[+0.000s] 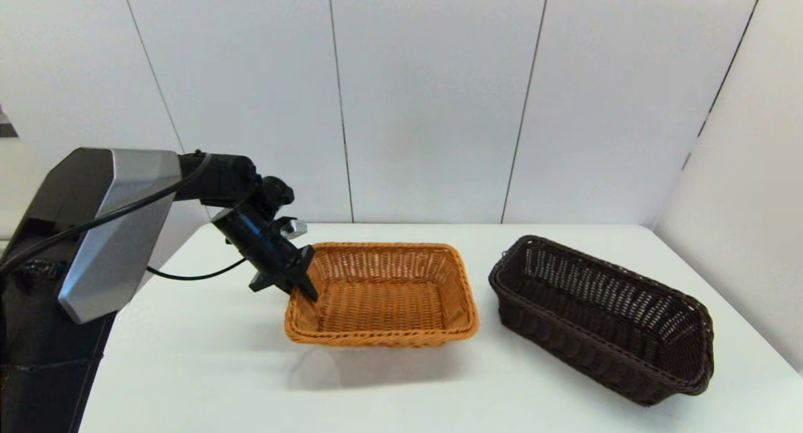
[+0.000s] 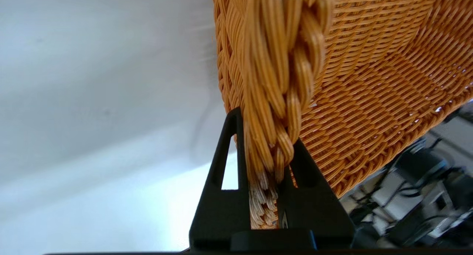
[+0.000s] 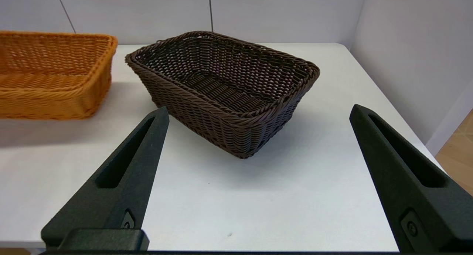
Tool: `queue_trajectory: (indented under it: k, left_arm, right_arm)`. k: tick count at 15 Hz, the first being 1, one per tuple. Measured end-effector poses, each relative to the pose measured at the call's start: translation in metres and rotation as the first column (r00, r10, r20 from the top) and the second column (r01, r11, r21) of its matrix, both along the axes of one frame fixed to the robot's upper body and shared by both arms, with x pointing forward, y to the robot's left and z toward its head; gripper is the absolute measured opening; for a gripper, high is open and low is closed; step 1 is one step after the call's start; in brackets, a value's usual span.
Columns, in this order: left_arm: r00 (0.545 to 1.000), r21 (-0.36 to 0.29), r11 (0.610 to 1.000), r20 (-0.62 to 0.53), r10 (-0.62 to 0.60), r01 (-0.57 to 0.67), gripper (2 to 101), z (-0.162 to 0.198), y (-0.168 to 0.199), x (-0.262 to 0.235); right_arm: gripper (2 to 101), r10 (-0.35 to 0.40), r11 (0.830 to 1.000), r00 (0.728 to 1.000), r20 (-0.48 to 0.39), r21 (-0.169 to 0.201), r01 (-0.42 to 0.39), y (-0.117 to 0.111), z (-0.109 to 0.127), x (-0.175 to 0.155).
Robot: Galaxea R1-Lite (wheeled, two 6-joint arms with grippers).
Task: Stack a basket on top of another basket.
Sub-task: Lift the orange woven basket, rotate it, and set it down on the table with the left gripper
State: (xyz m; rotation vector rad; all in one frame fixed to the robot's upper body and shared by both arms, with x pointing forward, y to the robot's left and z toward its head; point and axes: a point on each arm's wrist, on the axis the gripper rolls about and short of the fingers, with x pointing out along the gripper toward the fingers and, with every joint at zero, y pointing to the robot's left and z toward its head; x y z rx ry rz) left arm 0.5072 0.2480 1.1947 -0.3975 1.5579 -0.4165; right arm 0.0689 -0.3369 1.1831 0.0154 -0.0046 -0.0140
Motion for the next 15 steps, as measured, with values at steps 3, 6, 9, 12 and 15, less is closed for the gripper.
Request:
queue_trajectory:
  k: [3,6,9,12,15]
  left_arm:
    - [1.000,-0.005,1.000,-0.020,0.004,-0.004,14.5,-0.008,-0.003,0.002]
    - [0.999,-0.006,1.000,-0.030,-0.016,0.016,14.5,-0.014,-0.010,0.001]
    - [0.999,-0.006,1.000,-0.030,-0.026,0.026,14.5,-0.016,-0.012,0.001]
    - [0.999,-0.007,1.000,-0.030,-0.031,0.031,14.5,-0.016,-0.012,0.001]
    - [0.999,-0.007,0.999,-0.027,-0.033,0.032,14.5,-0.016,-0.012,0.002]
  right_arm:
    - [97.1,0.000,1.000,1.000,0.000,0.000,0.000,0.000,0.000,0.000]
    - [97.1,0.000,1.000,1.000,0.000,0.000,0.000,0.000,0.000,0.000]
    - [97.1,0.000,1.000,1.000,0.000,0.000,0.000,0.000,0.000,0.000]
    - [97.1,0.000,1.000,1.000,0.000,0.000,0.000,0.000,0.000,0.000]
    - [97.1,0.000,1.000,1.000,0.000,0.000,0.000,0.000,0.000,0.000]
